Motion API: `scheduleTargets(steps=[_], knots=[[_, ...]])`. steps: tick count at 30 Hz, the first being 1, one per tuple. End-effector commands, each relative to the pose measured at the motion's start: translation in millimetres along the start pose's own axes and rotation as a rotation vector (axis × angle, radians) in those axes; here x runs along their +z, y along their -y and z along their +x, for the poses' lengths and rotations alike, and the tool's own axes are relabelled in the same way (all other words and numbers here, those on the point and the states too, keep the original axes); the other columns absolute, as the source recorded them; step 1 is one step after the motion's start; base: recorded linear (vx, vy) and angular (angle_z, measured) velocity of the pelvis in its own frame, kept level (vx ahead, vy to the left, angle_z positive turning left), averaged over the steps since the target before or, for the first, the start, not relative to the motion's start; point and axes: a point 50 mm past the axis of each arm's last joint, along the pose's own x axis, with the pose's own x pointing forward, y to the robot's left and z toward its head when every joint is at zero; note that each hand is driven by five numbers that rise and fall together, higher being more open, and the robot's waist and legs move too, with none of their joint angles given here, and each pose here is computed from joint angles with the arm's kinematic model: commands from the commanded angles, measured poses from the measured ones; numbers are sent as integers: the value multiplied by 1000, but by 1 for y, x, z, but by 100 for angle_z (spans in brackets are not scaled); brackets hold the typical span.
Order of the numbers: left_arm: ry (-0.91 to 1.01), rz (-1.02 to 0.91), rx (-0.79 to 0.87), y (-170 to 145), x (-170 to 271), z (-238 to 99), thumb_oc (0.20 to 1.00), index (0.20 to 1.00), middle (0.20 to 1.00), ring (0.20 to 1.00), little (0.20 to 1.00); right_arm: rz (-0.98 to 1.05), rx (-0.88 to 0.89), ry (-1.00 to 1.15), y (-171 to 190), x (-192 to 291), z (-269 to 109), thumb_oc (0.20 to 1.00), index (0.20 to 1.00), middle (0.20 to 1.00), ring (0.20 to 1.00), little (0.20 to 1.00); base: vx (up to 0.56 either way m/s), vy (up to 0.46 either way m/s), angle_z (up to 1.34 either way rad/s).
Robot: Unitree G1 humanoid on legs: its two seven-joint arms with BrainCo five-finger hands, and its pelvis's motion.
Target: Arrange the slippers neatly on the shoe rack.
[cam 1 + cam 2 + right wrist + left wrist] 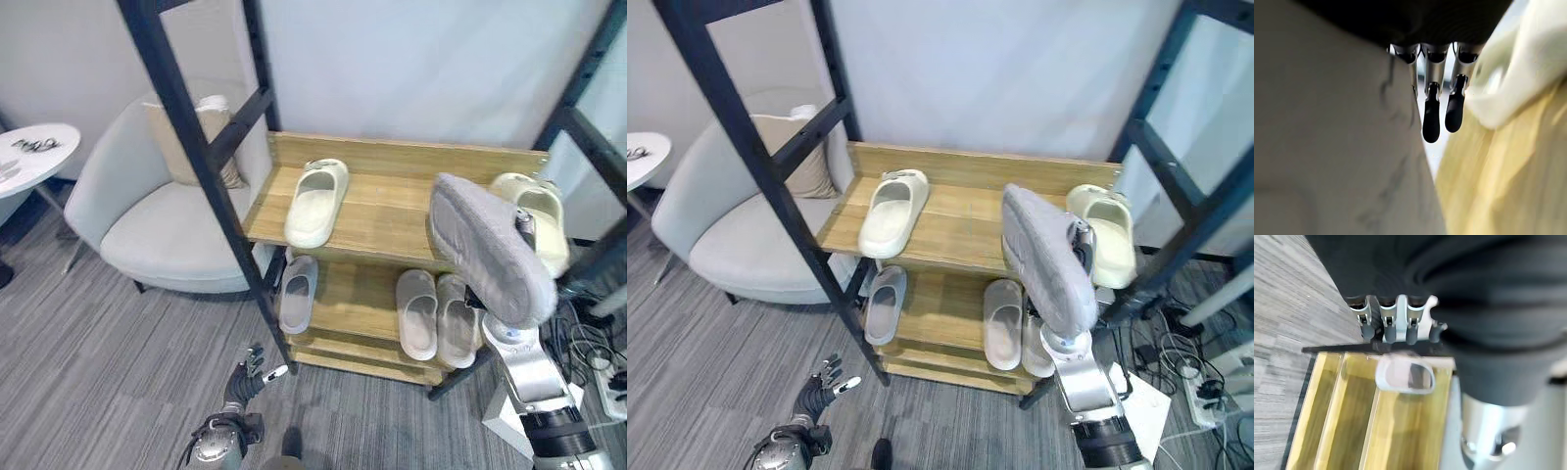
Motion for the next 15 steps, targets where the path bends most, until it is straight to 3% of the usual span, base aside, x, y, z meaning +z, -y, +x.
scheduleTargets(steps=[1,2,3,4,7,11,15], knots=[[106,87,-68,8,28,14,1000,1000,1000,1000,1000,454,240,197,-33,54,14,200,200,200,200,200,-59,-31,-3],[89,90,-75,8,25,13,1000,1000,1000,1000,1000,698,413,131,-56,59,-5,200,200,200,200,200,-46,-22,3],[89,90,-75,8,25,13,1000,1000,1000,1000,1000,698,413,132,-56,59,-5,200,200,200,200,200,-55,-16,4],[85,90,-73,6,24,12,1000,1000,1000,1000,1000,850,598,93,-76,68,-23,200,200,200,200,200,-38,-9,4],[84,85,-67,5,22,13,1000,1000,1000,1000,1000,950,850,25,-103,75,-51,200,200,200,200,200,-36,-9,9],[111,89,-68,5,26,17,1000,1000,1000,1000,1000,910,1072,-18,-127,75,-75,200,200,200,200,200,-25,1,18],[114,86,-56,4,25,20,1000,1000,1000,1000,1000,819,1142,-23,-135,68,-84,200,200,200,200,200,-8,2,5]])
